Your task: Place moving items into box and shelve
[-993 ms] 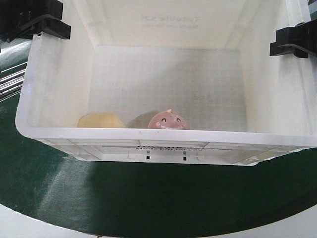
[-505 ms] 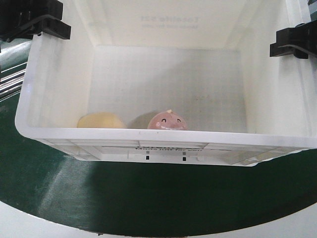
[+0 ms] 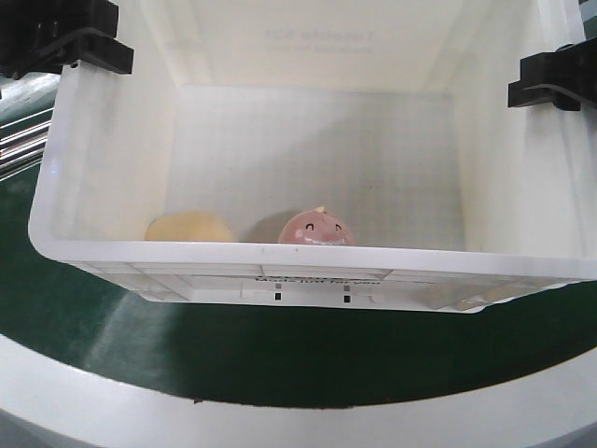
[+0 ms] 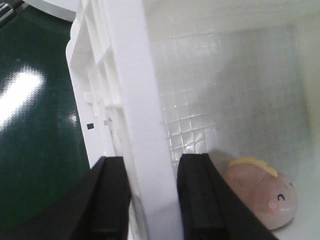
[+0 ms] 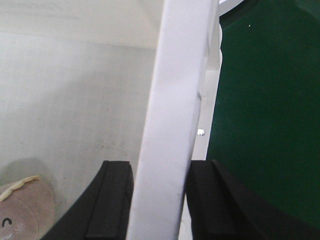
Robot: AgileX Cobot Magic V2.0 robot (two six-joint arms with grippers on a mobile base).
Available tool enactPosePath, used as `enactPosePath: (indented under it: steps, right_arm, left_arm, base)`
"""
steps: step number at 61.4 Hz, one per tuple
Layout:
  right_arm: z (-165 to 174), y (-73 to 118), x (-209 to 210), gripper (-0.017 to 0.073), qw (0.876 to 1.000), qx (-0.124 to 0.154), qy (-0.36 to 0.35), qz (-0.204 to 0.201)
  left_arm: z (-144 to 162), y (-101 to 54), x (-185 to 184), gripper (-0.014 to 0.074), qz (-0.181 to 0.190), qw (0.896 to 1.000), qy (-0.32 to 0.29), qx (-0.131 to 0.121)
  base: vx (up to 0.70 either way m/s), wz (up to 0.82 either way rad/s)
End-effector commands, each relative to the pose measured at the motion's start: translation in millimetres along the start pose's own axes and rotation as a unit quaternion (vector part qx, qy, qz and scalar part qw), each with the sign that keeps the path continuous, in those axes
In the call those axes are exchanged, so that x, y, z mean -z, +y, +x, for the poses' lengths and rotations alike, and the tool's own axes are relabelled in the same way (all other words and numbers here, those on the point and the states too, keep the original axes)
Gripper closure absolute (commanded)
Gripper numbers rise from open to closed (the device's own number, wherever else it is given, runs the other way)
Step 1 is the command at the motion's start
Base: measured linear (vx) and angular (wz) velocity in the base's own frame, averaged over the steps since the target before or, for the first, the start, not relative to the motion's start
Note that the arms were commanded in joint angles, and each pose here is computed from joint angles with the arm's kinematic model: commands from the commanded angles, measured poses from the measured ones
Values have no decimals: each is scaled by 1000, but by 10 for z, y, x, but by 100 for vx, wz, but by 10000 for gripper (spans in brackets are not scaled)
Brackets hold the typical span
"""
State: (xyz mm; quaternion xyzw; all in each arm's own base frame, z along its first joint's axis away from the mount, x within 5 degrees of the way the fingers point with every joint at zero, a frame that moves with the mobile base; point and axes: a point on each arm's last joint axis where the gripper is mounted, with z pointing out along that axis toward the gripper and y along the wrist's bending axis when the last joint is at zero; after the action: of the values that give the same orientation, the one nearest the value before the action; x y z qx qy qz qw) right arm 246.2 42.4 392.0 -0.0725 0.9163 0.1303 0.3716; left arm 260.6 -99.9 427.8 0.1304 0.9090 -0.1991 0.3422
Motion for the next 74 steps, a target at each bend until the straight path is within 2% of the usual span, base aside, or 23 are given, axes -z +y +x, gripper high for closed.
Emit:
enactPosePath:
  steps: [1, 27, 74]
  right_arm:
    - [-182, 125, 237, 565, 995, -13, -97, -36]
    - [-182, 125, 237, 565, 995, -13, -97, -36]
    - [-182, 125, 237, 565, 995, -13, -97, -36]
  left_arm:
    - [-149, -233, 307, 600, 70, 993, -100, 10]
    - [-149, -233, 307, 600, 70, 993, -100, 10]
    - [-149, -233, 307, 600, 70, 993, -100, 10]
  base:
    - [-11, 2]
    - [-11, 5]
    - [-13, 21]
